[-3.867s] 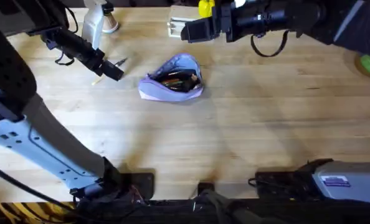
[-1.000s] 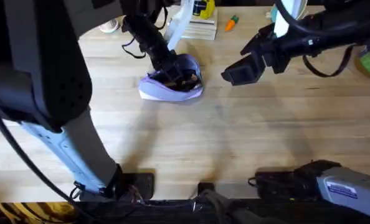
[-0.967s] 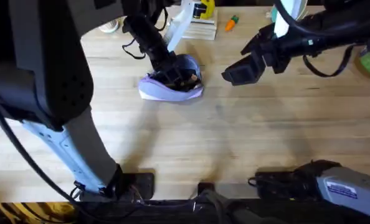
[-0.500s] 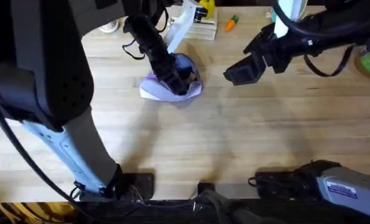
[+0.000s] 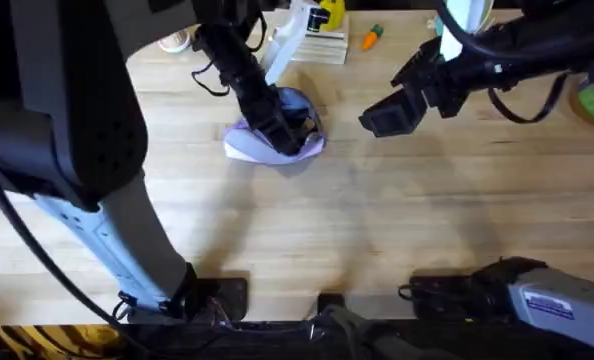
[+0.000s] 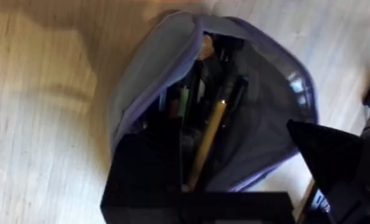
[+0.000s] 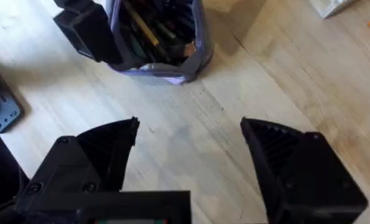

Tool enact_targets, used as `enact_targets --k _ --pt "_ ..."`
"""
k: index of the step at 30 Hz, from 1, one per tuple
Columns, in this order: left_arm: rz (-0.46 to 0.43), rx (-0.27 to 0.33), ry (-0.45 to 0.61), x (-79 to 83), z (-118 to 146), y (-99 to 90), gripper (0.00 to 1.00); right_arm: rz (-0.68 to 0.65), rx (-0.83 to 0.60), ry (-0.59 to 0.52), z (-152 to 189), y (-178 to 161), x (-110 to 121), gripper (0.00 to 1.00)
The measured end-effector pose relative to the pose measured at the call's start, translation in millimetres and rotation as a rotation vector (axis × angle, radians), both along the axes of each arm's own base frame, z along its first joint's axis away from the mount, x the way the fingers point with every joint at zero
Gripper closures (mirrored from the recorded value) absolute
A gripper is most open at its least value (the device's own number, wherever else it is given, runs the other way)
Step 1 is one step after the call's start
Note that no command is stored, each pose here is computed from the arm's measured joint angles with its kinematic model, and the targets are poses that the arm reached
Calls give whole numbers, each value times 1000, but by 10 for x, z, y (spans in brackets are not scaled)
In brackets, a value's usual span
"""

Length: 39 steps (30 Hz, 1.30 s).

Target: Unzip the bag, pick up the pens from the table one at a time and place them inside, then zip the bag closed.

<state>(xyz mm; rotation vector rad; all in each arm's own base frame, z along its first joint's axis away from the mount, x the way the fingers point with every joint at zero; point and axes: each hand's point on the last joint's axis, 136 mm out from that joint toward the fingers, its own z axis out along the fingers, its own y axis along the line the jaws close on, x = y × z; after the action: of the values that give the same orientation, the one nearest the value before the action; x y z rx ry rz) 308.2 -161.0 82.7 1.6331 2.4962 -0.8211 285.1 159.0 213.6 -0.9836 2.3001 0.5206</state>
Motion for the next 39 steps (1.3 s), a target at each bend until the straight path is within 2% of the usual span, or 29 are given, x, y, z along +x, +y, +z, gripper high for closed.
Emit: enact_targets --k 3,7,12,16,22,23,24,25,26,30,36,39 --pt "-3 -65 21 -57 140 45 6 0 0 0 0 0 0 7" --pt "24 -135 -36 -39 427 243 5 0 0 0 0 0 0 7" --pt "72 -165 -151 -1 764 608 4 0 0 0 0 0 0 7" --pt "76 -180 -192 -46 886 808 4 0 0 0 0 0 0 7" --pt "77 -196 -228 -60 899 1078 4 0 0 0 0 1 0 7" --pt "61 -204 -263 -57 881 1198 4 0 1 -4 5 3 7 7" --pt "52 -204 -278 -51 867 1239 4 1 3 -7 10 6 13 7" --pt "46 -201 -295 -36 848 1277 5 3 9 -13 22 16 22 7" --pt "23 -160 -351 54 773 1432 6 13 59 -47 117 95 88 7" --pt "17 -141 -343 50 701 1522 6 -9 166 -41 236 230 176 7" --pt "-19 -135 -376 90 659 1534 6 -93 359 123 207 487 364 7" --pt "-66 -157 -382 57 590 1513 6 -124 424 200 143 648 458 7"
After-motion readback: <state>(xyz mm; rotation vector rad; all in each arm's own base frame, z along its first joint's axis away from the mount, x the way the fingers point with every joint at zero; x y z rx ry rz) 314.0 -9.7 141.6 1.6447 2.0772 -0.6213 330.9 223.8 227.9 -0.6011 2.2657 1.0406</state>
